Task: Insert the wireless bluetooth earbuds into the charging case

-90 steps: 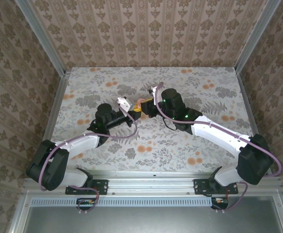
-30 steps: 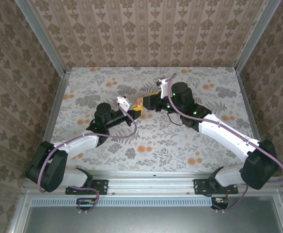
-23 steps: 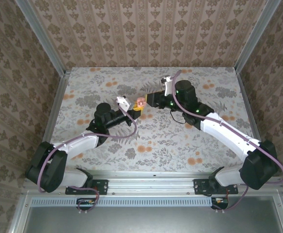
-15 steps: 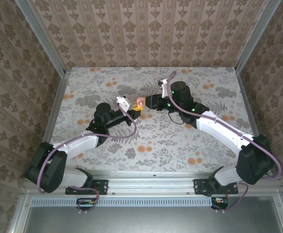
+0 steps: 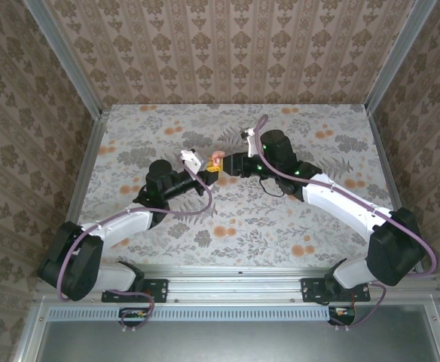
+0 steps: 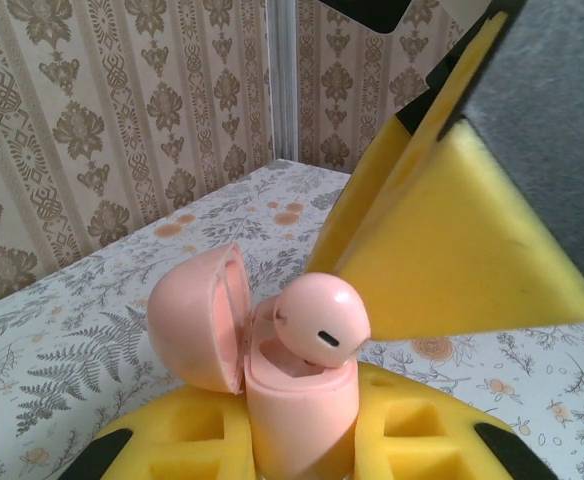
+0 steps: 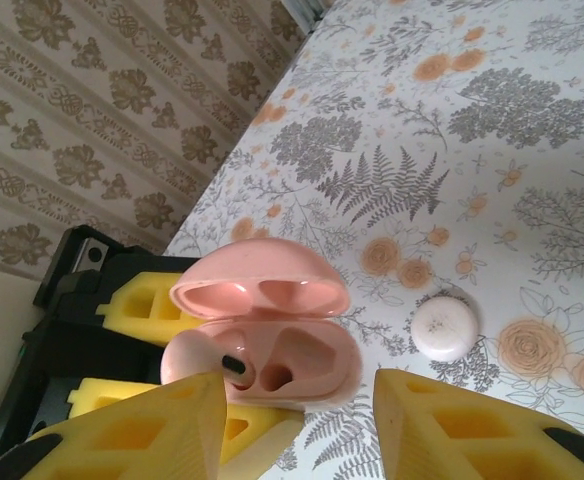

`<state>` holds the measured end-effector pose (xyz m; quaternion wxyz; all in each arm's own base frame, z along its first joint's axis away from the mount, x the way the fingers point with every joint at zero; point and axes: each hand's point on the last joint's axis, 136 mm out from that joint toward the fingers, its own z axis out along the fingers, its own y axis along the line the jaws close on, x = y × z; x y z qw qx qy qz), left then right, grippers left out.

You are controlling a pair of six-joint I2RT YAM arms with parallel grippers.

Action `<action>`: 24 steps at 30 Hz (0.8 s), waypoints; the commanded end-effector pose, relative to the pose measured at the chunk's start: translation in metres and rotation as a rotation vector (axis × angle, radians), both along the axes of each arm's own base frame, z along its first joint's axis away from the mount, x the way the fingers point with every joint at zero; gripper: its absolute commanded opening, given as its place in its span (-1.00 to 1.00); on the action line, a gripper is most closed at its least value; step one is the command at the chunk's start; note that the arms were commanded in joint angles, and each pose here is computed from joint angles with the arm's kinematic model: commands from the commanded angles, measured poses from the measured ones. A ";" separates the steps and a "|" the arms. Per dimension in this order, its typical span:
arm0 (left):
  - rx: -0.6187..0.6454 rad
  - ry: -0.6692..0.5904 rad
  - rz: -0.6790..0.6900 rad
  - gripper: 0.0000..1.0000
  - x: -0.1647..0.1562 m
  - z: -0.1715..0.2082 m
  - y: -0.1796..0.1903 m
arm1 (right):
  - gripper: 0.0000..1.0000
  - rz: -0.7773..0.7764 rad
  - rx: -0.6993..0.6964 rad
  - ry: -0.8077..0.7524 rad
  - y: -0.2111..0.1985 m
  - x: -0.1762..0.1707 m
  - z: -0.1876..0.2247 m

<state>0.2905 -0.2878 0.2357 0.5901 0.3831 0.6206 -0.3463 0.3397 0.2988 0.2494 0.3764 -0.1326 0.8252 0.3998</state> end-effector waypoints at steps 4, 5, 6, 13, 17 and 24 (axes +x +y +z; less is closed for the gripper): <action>-0.016 -0.048 0.002 -0.80 0.001 0.016 0.000 | -0.12 0.032 0.002 -0.009 0.006 -0.003 0.001; -0.015 -0.048 0.002 -0.80 0.001 0.016 0.000 | -0.12 0.032 0.003 -0.010 0.006 -0.002 0.001; -0.016 -0.048 0.003 -0.80 0.001 0.016 0.000 | -0.12 0.032 0.004 -0.012 0.007 -0.002 0.002; -0.009 -0.050 0.003 -0.80 -0.001 0.014 0.001 | -0.12 -0.008 0.000 -0.012 -0.008 -0.001 0.003; 0.021 -0.048 -0.014 -0.80 -0.005 0.006 0.000 | -0.12 -0.052 -0.031 0.055 -0.034 -0.003 0.001; 0.115 -0.058 -0.062 -0.80 -0.019 -0.019 -0.003 | -0.13 -0.088 -0.304 0.306 -0.099 -0.013 -0.050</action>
